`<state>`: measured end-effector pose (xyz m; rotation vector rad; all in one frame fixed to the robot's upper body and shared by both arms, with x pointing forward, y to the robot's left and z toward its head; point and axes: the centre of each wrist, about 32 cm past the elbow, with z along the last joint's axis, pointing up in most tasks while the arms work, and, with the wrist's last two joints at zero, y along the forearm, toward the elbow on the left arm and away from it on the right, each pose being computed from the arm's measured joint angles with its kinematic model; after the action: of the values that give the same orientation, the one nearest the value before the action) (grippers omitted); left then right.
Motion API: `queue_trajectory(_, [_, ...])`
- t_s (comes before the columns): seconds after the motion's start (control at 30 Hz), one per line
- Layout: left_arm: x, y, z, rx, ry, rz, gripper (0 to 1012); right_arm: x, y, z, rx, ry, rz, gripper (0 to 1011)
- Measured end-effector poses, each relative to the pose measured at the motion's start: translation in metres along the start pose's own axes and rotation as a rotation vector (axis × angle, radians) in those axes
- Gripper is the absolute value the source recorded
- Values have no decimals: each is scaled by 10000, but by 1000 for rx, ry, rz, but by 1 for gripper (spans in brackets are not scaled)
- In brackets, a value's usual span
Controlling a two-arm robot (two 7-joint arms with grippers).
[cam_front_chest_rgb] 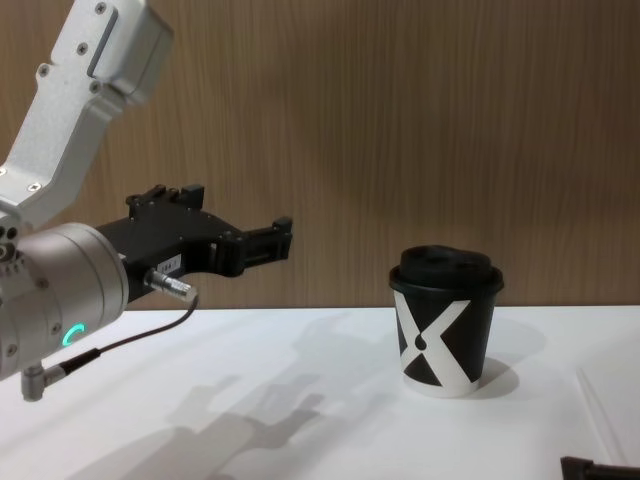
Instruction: Pick up the straw with one hand, pass it to the other hand, and insert it into the cup.
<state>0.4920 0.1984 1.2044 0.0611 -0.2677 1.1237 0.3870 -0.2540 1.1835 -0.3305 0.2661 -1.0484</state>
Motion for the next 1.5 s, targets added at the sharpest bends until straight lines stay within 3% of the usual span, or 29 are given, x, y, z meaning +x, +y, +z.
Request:
queue_trajectory(1.0, [0,0,0,0,0,0,1003,70,65,29,-58,0,3,998])
queue_trajectory(1.23, [0,0,0,0,0,0,1003,80,71,35,-62,-5,2,854])
queue_trajectory(1.5, [0,0,0,0,0,0,1003,87,76,39,-66,-9,3,593])
